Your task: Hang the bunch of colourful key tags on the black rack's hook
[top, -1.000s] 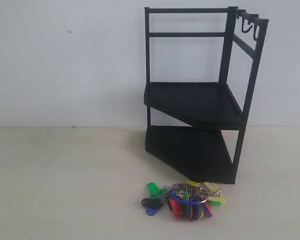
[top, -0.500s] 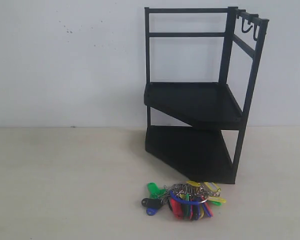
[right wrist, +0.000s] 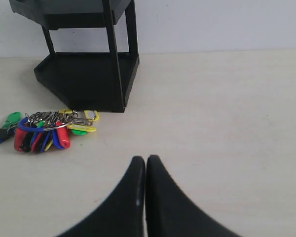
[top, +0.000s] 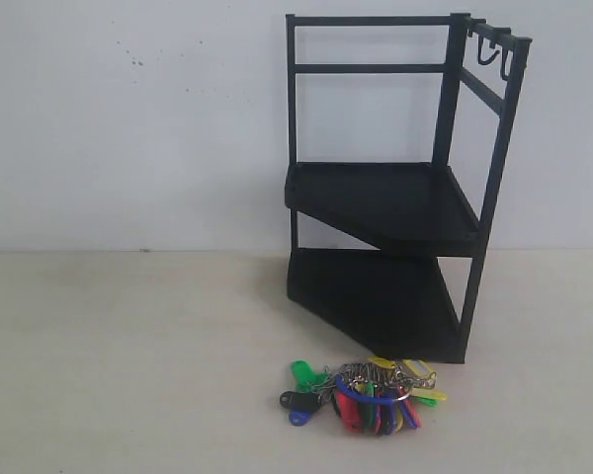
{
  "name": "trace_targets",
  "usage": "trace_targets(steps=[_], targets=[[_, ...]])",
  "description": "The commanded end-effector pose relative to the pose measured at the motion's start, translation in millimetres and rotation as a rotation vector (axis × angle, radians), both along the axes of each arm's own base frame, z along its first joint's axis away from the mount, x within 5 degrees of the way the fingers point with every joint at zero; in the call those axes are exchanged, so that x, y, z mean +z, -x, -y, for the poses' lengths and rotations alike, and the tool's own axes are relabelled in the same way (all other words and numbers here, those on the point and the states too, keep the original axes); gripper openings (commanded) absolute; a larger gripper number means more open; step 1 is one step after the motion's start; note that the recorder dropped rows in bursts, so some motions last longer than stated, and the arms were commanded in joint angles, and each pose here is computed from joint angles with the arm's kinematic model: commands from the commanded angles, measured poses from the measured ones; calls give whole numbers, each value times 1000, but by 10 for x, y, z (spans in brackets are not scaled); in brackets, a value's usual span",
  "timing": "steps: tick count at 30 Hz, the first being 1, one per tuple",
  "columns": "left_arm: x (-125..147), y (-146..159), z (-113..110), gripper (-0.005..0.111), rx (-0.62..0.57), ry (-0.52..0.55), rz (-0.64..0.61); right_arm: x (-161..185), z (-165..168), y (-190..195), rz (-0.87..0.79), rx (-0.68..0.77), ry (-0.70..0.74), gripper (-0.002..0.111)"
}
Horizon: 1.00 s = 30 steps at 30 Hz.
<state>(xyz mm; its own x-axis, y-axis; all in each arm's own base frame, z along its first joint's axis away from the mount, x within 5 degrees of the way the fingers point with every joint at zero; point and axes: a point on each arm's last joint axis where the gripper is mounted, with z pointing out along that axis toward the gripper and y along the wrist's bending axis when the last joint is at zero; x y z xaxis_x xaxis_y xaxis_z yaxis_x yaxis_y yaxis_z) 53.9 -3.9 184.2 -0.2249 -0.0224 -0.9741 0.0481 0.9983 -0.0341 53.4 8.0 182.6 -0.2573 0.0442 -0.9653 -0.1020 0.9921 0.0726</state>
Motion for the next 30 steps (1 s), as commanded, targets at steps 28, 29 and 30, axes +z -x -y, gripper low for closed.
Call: trace_targets(steps=[28, 29, 30], targets=[[13, -3, 0, 4, 3, 7, 6, 501, 63, 11, 560, -69, -12, 0], [13, -3, 0, 4, 3, 7, 6, 503, 63, 12, 563, -70, -7, 0], [13, -3, 0, 4, 3, 7, 6, 496, 62, 9, 555, -69, 1, 0]])
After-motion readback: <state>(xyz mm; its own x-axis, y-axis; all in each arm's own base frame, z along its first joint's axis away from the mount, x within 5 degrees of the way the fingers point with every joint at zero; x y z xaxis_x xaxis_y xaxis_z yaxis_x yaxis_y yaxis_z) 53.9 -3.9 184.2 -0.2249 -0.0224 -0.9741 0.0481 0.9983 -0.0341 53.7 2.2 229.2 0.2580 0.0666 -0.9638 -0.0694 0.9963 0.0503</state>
